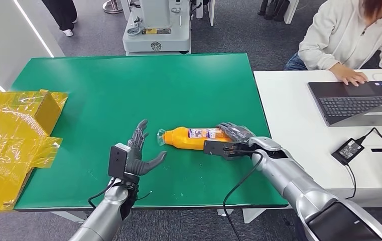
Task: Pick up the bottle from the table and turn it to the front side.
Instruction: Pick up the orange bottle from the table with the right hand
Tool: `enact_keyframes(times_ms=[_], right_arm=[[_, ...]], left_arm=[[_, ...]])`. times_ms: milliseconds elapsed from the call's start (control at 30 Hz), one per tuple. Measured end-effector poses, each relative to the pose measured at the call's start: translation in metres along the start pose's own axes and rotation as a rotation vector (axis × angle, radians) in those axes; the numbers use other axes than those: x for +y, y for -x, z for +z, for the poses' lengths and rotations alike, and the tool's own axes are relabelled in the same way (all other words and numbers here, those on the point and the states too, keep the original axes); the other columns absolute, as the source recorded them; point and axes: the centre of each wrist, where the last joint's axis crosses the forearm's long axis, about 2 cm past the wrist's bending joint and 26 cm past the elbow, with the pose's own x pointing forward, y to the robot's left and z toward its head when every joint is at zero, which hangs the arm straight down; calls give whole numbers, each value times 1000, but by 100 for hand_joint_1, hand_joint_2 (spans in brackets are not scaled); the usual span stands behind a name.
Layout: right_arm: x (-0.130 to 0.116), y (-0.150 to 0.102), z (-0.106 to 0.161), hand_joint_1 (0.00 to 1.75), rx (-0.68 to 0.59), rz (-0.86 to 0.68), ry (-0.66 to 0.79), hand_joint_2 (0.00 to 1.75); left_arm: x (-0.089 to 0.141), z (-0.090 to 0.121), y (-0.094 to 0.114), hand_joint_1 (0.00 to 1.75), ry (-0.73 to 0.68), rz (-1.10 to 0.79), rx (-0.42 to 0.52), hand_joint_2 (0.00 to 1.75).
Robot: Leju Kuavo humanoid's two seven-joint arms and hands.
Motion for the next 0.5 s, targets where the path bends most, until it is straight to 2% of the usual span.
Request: enact_keyframes(times_ms=[67, 100, 167, 300, 433, 500], right_arm=[[1, 0, 0, 118, 0, 2, -2, 175], [2, 0, 0, 134, 0, 3, -3, 175], [3, 0, 0, 141, -1, 8, -5, 175], [4, 0, 0, 141, -2, 15, -6, 175], [4, 0, 0, 161, -2, 15, -7, 175], [4, 1, 0, 161, -1, 15, -7, 175]], left_arm=[[1, 1, 1, 0, -3, -4, 3, 175], [2, 1, 1, 0, -4, -5, 4, 175], [3, 2, 2, 0, -6, -8, 6, 175], [4, 4, 4, 0, -8, -12, 6, 175], [5, 5, 4, 0, -9, -14, 7, 175], [5, 5, 5, 0, -9, -15, 7, 175]])
